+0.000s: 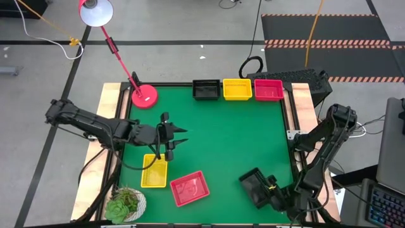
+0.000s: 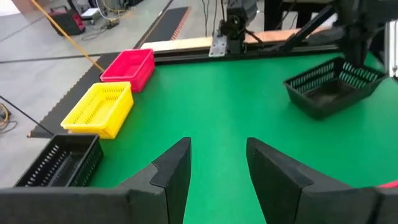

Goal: Stack baskets by color
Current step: Stack the bottom black bin on the top black bins

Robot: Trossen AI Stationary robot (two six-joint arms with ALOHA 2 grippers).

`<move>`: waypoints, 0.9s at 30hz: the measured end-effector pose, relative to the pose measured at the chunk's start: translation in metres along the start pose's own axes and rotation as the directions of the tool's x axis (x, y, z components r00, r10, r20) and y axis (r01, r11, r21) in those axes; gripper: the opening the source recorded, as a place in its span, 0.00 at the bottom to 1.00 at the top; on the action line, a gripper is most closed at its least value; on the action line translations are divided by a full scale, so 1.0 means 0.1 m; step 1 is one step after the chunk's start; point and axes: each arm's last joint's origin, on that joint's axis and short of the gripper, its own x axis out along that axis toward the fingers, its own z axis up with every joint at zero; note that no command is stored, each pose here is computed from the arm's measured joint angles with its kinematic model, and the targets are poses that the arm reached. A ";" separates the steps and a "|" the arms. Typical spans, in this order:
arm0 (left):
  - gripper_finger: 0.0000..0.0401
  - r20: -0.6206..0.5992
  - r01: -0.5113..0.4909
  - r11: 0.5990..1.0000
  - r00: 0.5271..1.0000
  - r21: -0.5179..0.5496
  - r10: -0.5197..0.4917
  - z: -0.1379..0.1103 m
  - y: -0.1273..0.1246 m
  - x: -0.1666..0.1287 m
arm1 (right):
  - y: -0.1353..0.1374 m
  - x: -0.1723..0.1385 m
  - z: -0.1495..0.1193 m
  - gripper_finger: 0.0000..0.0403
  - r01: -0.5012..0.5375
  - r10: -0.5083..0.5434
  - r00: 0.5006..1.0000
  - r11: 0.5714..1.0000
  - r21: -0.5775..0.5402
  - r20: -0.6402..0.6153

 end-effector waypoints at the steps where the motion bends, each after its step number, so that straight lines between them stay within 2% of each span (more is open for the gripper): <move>1: 0.40 -0.007 0.000 1.000 1.000 0.006 0.000 -0.01 0.00 0.01 | -0.01 -0.02 0.03 0.02 0.006 -0.006 1.000 1.000 -0.013 0.002; 10: 0.40 -0.007 0.036 0.999 0.999 0.040 -0.035 -0.02 0.02 0.14 | -0.12 -0.34 0.42 0.01 0.151 -0.151 0.988 0.976 -0.158 0.010; 15: 0.40 0.007 0.082 0.993 0.997 0.083 -0.083 -0.01 -0.02 0.17 | -0.27 -0.53 0.64 0.00 0.208 -0.208 0.978 0.944 -0.255 0.029; 20: 0.40 0.032 0.121 0.982 0.991 0.143 -0.127 0.02 -0.10 0.22 | -0.51 -0.69 0.77 0.00 0.294 -0.286 0.955 0.899 -0.325 0.074; 27: 0.40 0.013 0.186 0.959 0.981 0.214 -0.194 0.16 -0.28 0.38 | -0.90 -0.85 0.82 0.00 0.384 -0.373 0.923 0.868 -0.314 0.097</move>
